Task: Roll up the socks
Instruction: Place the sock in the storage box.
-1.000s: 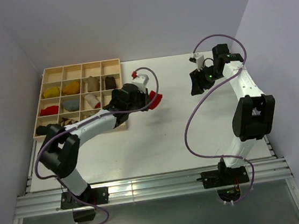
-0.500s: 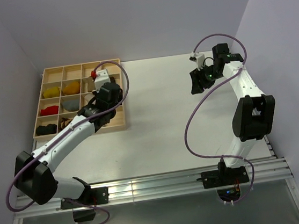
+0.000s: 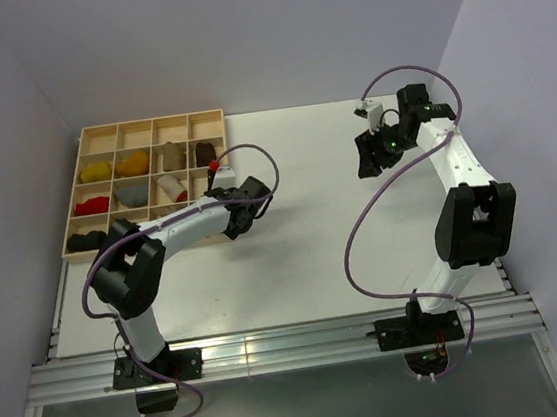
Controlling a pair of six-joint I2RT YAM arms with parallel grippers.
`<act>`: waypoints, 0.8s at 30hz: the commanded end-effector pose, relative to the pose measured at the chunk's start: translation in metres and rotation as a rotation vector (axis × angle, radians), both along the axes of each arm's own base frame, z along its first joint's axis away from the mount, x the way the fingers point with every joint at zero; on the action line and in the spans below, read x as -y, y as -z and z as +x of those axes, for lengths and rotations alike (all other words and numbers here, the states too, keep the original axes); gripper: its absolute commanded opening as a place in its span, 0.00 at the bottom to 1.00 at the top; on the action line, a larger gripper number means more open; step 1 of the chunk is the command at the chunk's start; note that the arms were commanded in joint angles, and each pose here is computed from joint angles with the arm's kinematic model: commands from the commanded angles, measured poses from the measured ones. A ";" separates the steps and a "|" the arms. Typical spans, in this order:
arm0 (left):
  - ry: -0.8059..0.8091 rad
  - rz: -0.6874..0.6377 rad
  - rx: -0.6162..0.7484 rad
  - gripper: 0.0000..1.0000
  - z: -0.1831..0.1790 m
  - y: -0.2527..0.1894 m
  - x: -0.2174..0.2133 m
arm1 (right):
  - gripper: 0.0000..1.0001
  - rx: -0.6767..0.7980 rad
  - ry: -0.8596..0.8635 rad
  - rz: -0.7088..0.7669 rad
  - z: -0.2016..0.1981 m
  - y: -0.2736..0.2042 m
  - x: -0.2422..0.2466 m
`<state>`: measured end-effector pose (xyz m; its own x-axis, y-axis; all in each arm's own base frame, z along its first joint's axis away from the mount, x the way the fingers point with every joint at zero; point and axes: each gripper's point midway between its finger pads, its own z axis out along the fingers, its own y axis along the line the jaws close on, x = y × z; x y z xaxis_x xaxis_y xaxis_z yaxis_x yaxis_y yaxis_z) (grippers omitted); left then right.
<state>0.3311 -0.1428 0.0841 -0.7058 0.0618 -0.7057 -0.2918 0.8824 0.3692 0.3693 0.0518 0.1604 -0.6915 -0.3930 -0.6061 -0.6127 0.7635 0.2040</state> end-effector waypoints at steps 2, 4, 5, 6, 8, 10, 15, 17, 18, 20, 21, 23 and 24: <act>0.020 -0.069 0.007 0.00 0.009 0.000 0.018 | 0.62 0.043 0.010 -0.020 -0.004 -0.008 0.005; 0.057 -0.109 -0.008 0.00 0.013 0.008 0.028 | 0.62 0.042 0.010 -0.027 -0.005 -0.006 0.006; 0.077 -0.146 -0.030 0.00 0.013 0.013 0.035 | 0.62 0.039 0.008 -0.026 -0.006 -0.005 0.006; 0.095 -0.154 -0.050 0.00 0.014 0.018 0.034 | 0.62 0.043 0.008 -0.028 -0.006 -0.005 0.006; 0.126 -0.227 -0.071 0.00 0.018 0.027 0.046 | 0.62 0.039 0.011 -0.031 -0.008 -0.002 0.006; 0.136 -0.256 -0.082 0.00 0.024 0.034 0.048 | 0.62 0.035 0.011 -0.034 -0.010 0.000 0.007; 0.155 -0.353 -0.129 0.00 0.030 0.055 0.054 | 0.62 0.025 0.012 -0.043 -0.014 0.005 0.008; 0.165 -0.396 -0.133 0.00 0.035 0.059 0.058 | 0.62 0.026 0.011 -0.047 -0.014 0.005 0.009; 0.174 -0.421 -0.158 0.00 0.031 0.065 0.060 | 0.62 0.031 0.013 -0.049 -0.013 0.005 0.009; 0.171 -0.462 -0.169 0.00 0.033 0.072 0.059 | 0.62 0.033 0.019 -0.056 -0.014 0.006 0.010; 0.170 -0.482 -0.180 0.00 0.031 0.075 0.059 | 0.62 0.034 0.019 -0.057 -0.014 0.006 0.010; 0.167 -0.506 -0.191 0.01 0.029 0.077 0.055 | 0.62 0.033 0.023 -0.061 -0.014 0.007 0.011; 0.180 -0.528 -0.186 0.07 0.030 0.073 0.058 | 0.62 0.029 0.023 -0.064 -0.015 0.008 0.012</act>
<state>0.3722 -0.1827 0.0404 -0.7731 -0.1052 -0.6255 -0.1519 0.9882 0.0215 0.3508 0.0447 0.1347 -0.7271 -0.4076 -0.5525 -0.5902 0.7822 0.1997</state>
